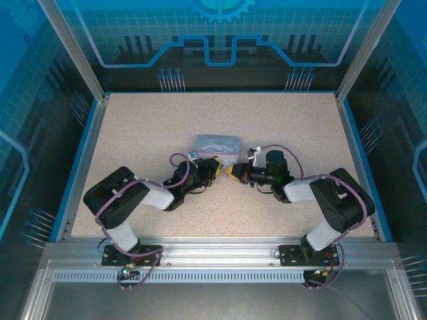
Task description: Unlock the padlock with the key
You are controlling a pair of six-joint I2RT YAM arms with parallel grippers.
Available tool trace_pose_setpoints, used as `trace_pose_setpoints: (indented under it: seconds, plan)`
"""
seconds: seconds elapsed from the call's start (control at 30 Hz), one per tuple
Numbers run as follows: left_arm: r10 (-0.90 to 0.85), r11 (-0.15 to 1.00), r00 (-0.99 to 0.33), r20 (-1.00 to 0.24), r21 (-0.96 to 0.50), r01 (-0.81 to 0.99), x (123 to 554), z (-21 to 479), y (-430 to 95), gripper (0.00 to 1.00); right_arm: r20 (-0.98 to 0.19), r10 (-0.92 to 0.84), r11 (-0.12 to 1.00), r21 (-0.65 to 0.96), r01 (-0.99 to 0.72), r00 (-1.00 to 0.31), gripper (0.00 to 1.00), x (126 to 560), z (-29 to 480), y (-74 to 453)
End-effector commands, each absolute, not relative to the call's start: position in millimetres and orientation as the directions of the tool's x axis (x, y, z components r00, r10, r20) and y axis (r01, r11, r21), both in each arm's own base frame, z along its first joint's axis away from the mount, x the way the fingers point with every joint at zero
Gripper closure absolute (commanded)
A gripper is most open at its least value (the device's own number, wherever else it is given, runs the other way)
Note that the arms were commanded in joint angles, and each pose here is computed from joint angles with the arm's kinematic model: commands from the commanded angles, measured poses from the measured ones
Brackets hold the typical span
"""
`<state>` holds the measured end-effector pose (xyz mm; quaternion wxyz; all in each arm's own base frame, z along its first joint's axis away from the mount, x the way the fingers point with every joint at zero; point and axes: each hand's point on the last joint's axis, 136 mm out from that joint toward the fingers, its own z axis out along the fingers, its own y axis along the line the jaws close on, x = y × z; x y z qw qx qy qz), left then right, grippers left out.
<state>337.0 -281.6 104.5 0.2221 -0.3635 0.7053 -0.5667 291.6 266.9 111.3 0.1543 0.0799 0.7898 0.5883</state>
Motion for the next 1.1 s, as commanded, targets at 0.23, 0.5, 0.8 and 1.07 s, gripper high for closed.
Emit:
trace_pose_setpoints:
  seconds: [0.23,0.5,0.8,1.07]
  plan:
    - [-0.743,0.021,-0.659,0.116,-0.98,-0.195,337,135,-290,1.0,-0.16,0.305,0.294,0.953,-0.067,-0.939,1.0,306,111,276]
    - [-0.746,0.03,-0.657,0.111,-0.979,-0.2,337,133,-289,1.0,-0.164,0.305,0.288,0.955,-0.073,-0.938,1.0,294,111,270]
    - [-0.749,0.037,-0.655,0.1,-0.981,-0.192,335,137,-288,1.0,-0.167,0.294,0.31,0.948,-0.072,-0.941,1.0,286,107,264]
    - [-0.744,0.043,-0.661,0.097,-0.98,-0.193,333,138,-290,1.0,-0.167,0.302,0.297,0.952,-0.074,-0.939,1.0,294,112,268]
